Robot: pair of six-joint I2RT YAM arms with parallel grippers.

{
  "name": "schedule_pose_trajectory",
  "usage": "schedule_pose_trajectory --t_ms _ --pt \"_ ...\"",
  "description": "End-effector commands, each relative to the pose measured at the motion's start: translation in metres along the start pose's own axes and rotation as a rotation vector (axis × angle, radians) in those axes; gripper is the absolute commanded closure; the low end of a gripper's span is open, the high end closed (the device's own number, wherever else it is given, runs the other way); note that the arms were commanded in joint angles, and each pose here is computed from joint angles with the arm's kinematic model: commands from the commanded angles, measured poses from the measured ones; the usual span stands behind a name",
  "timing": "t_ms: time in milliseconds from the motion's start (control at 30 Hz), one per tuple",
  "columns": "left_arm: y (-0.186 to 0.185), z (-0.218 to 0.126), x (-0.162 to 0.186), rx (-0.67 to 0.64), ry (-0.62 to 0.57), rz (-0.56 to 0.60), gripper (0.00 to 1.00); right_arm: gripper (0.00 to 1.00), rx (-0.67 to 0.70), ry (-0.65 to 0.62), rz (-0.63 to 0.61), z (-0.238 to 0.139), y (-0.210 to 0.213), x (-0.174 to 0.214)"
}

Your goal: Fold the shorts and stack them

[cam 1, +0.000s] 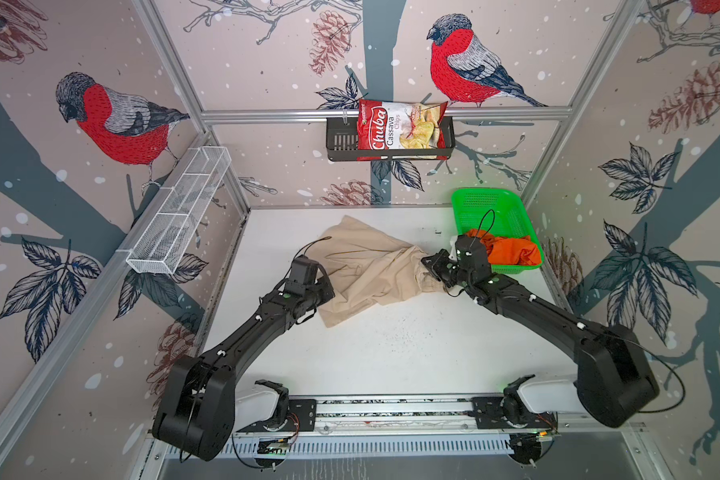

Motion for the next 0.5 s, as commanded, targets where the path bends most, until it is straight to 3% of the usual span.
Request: schedule_pose_trajectory --t_ms 0,133,300,333,400,467 --pt "-0.012 -0.007 -0.039 -0.068 -0.119 0.152 1.0 0.93 -0.005 0.051 -0.001 -0.007 -0.001 0.013" --pt "-0.03 0.003 -0.091 -0.081 -0.18 0.244 1.0 0.93 -0.006 0.096 0.024 -0.015 -0.007 0.029" --pt "-0.045 0.046 -0.152 -0.059 -0.198 0.301 1.0 0.9 -0.007 0.08 0.061 -0.021 -0.018 0.034" --pt "-0.044 0.06 -0.158 -0.067 -0.17 0.302 0.93 0.89 -0.007 0.072 0.069 -0.02 -0.019 0.032" --pt "-0.044 0.084 -0.172 -0.086 -0.109 0.303 0.64 0.85 -0.008 0.058 0.078 -0.016 -0.021 0.027" --pt "-0.039 0.102 -0.177 -0.105 -0.041 0.296 0.47 0.84 0.005 0.052 0.076 -0.008 -0.022 0.022"
Point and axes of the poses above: each gripper's point midway between its finger pads, its own z axis out along the fingers, its own y axis along the line the jaws close on, x = y × z, the point moved 9 cm from there along -z, back along the fingers, and after that the axes turned 2 degrees about z, right-handed, at the moved point
